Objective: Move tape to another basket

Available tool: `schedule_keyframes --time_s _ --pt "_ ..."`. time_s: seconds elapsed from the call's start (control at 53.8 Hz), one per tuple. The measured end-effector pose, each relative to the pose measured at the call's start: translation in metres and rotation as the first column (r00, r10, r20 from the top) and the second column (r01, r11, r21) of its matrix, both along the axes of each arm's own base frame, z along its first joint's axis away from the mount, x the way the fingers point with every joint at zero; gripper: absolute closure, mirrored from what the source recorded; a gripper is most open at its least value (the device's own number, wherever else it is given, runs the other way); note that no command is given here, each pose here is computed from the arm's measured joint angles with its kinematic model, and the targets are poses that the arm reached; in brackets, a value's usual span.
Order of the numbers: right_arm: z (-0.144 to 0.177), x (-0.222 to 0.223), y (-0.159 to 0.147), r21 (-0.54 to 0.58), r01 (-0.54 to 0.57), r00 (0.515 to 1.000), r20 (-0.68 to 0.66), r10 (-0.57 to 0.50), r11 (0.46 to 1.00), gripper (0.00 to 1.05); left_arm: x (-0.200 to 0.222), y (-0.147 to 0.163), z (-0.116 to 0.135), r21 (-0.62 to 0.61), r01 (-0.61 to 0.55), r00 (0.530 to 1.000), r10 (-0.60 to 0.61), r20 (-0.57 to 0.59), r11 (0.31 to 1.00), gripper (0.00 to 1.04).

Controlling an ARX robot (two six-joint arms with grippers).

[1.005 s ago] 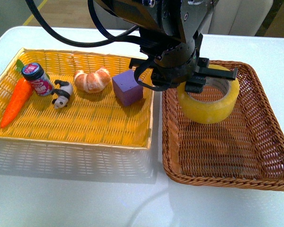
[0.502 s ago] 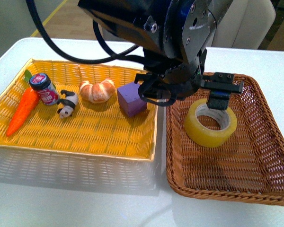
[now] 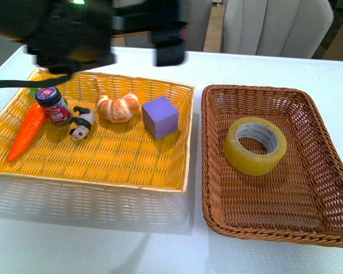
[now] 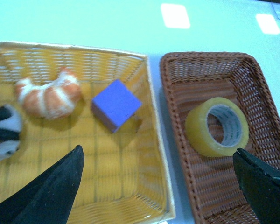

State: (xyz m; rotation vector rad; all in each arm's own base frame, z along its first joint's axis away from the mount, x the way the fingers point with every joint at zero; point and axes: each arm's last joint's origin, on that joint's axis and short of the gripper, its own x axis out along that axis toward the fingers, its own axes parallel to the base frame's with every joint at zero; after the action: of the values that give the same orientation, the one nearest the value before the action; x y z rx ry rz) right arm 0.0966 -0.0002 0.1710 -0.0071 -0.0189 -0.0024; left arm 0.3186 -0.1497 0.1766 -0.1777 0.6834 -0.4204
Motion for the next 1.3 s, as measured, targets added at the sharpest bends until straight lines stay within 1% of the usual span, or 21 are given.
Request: schedule_keyframes --time_s 0.13,0.279,0.298,0.335,0.372,0.391,0.409,0.447,0.465,0.54,0.595,0.651,0.67,0.763,0.856,1.098,1.153,1.228,1.302 --pt "0.000 0.000 0.000 0.000 0.000 1.000 0.000 0.000 1.000 0.09 -0.026 0.045 0.010 -0.025 -0.050 0.999 0.050 0.004 0.998 0.09" --pt "0.000 0.000 0.000 0.000 0.000 1.000 0.000 0.000 1.000 0.09 -0.052 0.075 0.023 -0.051 -0.076 0.997 0.078 0.025 0.996 0.09" --pt "0.000 0.000 0.000 0.000 0.000 1.000 0.000 0.000 1.000 0.09 -0.054 0.077 0.025 -0.053 -0.083 0.996 0.084 0.032 0.995 0.09" --pt "0.000 0.000 0.000 0.000 0.000 1.000 0.000 0.000 1.000 0.09 -0.055 0.078 0.023 -0.015 -0.121 0.987 0.122 0.106 0.993 0.12" --pt "0.000 0.000 0.000 0.000 0.000 1.000 0.000 0.000 1.000 0.09 -0.056 0.081 0.020 0.035 -0.220 0.938 0.201 0.283 0.975 0.19" --pt "0.000 0.000 0.000 0.000 0.000 1.000 0.000 0.000 1.000 0.09 -0.057 0.082 0.019 0.042 -0.245 0.921 0.219 0.321 0.968 0.21" --pt "0.000 0.000 0.000 0.000 -0.003 1.000 0.000 0.003 1.000 0.09 -0.061 0.085 0.016 0.052 -0.290 0.889 0.249 0.384 0.955 0.25" --pt "0.000 0.000 0.000 0.000 -0.003 1.000 0.000 0.003 1.000 0.09 -0.069 0.091 0.010 0.055 -0.369 0.827 0.300 0.476 0.928 0.32" --pt "0.000 0.000 0.000 0.000 -0.003 1.000 0.000 0.003 1.000 0.09 -0.072 0.093 0.009 0.048 -0.384 0.812 0.313 0.493 0.922 0.33" --pt "0.000 0.000 0.000 0.000 0.000 1.000 0.000 0.000 1.000 0.09 -0.087 0.105 0.010 0.008 -0.426 0.727 0.337 0.598 0.905 0.48" --pt "0.000 0.000 0.000 0.000 0.000 1.000 0.000 0.000 1.000 0.09 -0.097 0.110 0.014 -0.007 -0.426 0.700 0.335 0.631 0.904 0.58" --pt "0.000 0.000 0.000 0.000 0.000 1.000 0.000 0.000 1.000 0.09 -0.106 0.115 0.013 -0.005 -0.423 0.694 0.327 0.642 0.906 0.69" --pt "0.000 0.000 0.000 0.000 0.000 1.000 0.000 0.000 1.000 0.09 -0.108 0.116 0.012 -0.003 -0.423 0.694 0.326 0.641 0.906 0.71" --pt "0.000 0.000 0.000 0.000 0.000 1.000 0.000 0.000 1.000 0.09 -0.121 0.124 0.005 0.012 -0.429 0.704 0.326 0.631 0.903 0.89" --pt "0.000 0.000 0.000 0.000 0.000 1.000 0.000 0.000 1.000 0.09 -0.130 0.128 0.002 0.012 -0.428 0.704 0.325 0.632 0.904 1.04" --pt "0.000 0.000 0.000 0.000 0.000 1.000 0.000 0.000 1.000 0.09 -0.152 0.137 -0.004 0.018 -0.427 0.704 0.320 0.633 0.904 1.03" --pt "0.000 0.000 0.000 0.000 0.000 1.000 0.000 0.000 1.000 0.09 -0.157 0.143 -0.008 0.010 -0.407 0.701 0.305 0.645 0.913 1.03" --pt "0.000 0.000 0.000 0.000 0.001 1.000 0.000 -0.001 1.000 0.09 -0.162 0.148 -0.014 0.020 -0.428 0.707 0.321 0.630 0.903 1.03" --pt "0.000 0.000 0.000 0.000 0.000 1.000 0.000 0.000 1.000 0.09 -0.167 0.149 -0.014 0.021 -0.432 0.707 0.324 0.628 0.902 1.03"
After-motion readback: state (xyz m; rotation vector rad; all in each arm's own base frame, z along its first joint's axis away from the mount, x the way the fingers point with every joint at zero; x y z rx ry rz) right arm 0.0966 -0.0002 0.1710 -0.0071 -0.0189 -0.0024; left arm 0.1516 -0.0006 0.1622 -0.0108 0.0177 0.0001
